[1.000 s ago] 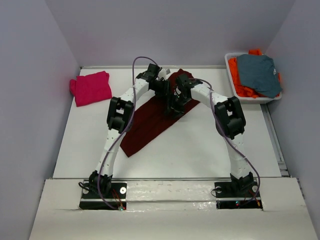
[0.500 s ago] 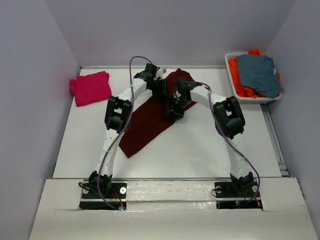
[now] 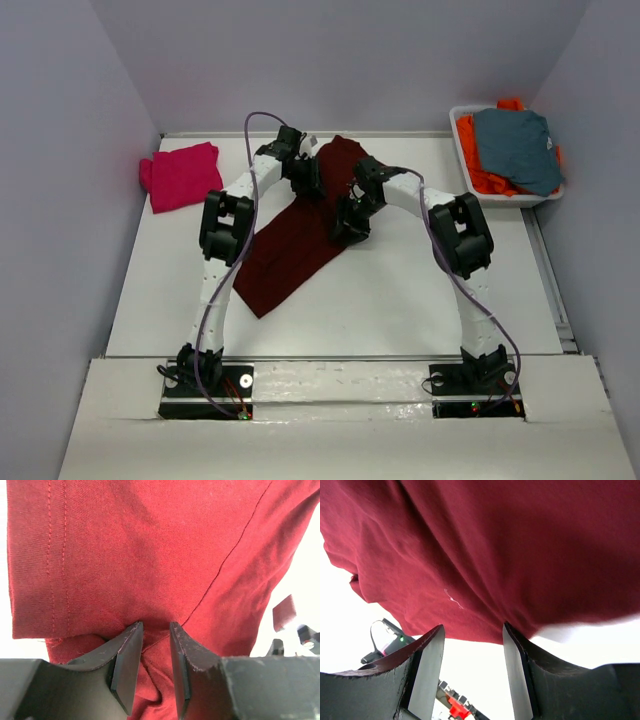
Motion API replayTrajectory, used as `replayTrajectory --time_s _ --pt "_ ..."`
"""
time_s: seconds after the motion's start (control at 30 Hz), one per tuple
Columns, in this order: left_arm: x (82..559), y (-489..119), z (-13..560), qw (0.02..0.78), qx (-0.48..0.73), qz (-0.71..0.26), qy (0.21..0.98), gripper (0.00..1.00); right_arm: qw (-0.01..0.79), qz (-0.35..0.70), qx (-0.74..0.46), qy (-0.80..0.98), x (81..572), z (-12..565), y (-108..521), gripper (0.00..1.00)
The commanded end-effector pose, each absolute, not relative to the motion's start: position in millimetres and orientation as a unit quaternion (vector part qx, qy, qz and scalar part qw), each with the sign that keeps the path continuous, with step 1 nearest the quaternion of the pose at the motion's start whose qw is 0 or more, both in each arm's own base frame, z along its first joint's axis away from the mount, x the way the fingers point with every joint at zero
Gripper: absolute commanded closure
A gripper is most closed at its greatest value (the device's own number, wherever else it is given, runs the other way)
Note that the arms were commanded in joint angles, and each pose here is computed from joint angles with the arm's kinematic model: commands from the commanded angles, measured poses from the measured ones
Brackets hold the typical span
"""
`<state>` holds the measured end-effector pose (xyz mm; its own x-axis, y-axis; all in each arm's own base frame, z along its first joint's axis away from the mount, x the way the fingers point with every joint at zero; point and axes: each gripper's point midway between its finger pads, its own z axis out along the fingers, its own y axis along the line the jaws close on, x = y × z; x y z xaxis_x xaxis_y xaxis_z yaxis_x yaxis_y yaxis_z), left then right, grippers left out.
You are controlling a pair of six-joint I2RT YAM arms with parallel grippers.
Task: Fold and stack the t-shirts
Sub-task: Fold the tshirt
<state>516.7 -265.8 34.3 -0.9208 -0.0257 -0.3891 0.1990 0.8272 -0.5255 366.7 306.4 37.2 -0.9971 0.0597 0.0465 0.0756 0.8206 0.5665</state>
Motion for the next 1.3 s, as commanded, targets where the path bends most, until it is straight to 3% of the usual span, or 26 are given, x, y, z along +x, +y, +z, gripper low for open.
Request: replayTrajectory --time_s 0.0,0.47,1.0,1.27 --pt "513 -220 20 0.191 0.023 -0.202 0.960 0.58 0.021 -0.255 -0.062 -0.965 359 33 266 0.43" --pt "518 -215 22 0.191 0.010 -0.198 0.961 0.58 -0.031 -0.291 -0.032 -0.956 383 98 258 0.41" --pt "520 -215 16 0.189 0.000 -0.194 0.963 0.59 0.034 -0.398 0.140 -0.906 289 121 402 0.41" --pt "518 -214 18 0.189 0.001 -0.193 0.963 0.59 0.040 -0.451 0.136 -0.881 286 117 442 0.42"
